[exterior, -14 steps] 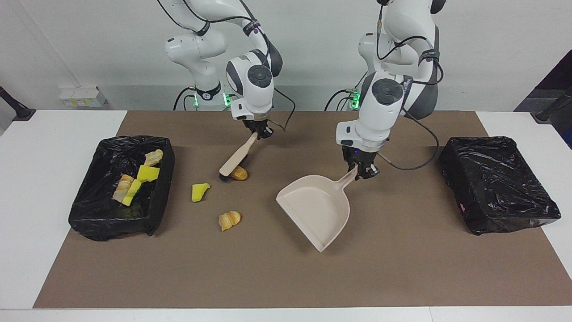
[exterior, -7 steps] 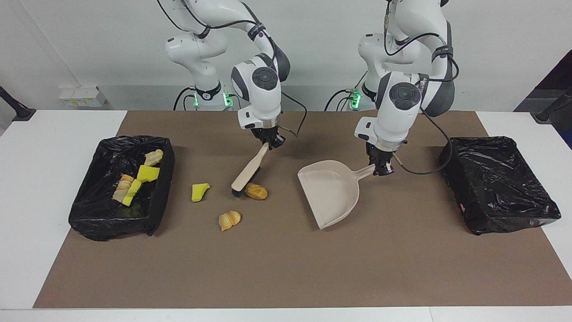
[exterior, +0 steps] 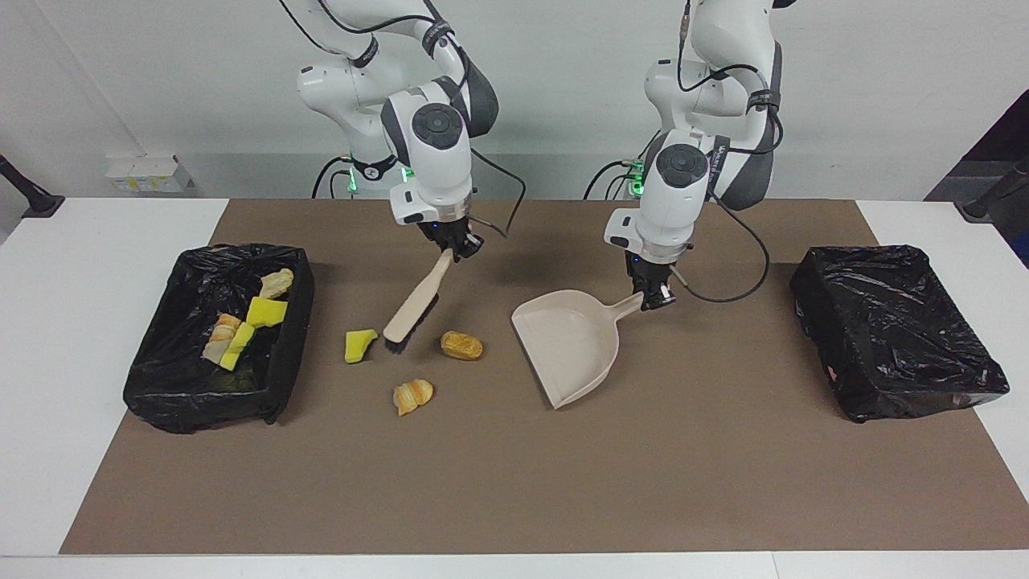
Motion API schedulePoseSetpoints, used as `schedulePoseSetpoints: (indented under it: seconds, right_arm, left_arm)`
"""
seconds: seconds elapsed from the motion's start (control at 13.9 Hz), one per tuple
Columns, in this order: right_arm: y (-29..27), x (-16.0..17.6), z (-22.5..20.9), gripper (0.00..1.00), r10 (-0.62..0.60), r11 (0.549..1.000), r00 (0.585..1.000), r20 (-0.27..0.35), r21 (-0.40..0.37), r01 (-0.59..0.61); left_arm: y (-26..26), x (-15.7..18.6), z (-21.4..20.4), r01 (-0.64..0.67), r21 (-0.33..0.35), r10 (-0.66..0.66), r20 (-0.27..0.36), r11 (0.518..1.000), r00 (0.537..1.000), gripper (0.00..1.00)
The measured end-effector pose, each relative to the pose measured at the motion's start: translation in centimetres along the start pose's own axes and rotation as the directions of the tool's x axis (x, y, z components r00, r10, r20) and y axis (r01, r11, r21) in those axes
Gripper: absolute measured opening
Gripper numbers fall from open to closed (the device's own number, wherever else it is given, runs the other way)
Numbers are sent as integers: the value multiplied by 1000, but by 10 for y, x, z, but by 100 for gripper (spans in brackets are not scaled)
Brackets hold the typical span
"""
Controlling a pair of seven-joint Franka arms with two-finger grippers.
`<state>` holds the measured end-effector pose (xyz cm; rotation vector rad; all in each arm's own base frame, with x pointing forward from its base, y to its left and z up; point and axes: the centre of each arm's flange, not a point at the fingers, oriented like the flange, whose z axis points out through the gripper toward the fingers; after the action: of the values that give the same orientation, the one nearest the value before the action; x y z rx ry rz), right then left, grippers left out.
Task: Sweep and dump trash in bin
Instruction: 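Move the dustpan with the left gripper while the right gripper brings the brush, then sweep the sponge and bread chunks into the dustpan with the right gripper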
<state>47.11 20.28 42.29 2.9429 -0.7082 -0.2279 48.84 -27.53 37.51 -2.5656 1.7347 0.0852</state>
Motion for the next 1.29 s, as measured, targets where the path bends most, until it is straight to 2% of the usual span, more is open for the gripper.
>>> schedulePoseSetpoints:
  seconds: [0.14,0.29,0.65,1.01,1.29]
  right_arm:
    - [21,18,9,26,-27,998,1000,-16,-54,26]
    - [45,34,20,26,-30,995,1000,4,-97,30]
    - [102,49,47,26,-115,985,991,65,-124,123]
    - [117,59,68,26,-200,974,979,40,-100,203]
    - [93,73,87,26,-246,967,969,7,-66,245]
  left_arm:
    - [4,2,2,15,-3,-15,4,1000,1000,32]
    - [4,2,2,16,-2,-16,4,1000,1000,32]
    - [4,2,2,16,-2,-16,4,1000,1000,32]
    - [4,2,2,16,-2,-16,4,1000,1000,32]
    - [4,2,2,7,-2,-7,4,1000,1000,32]
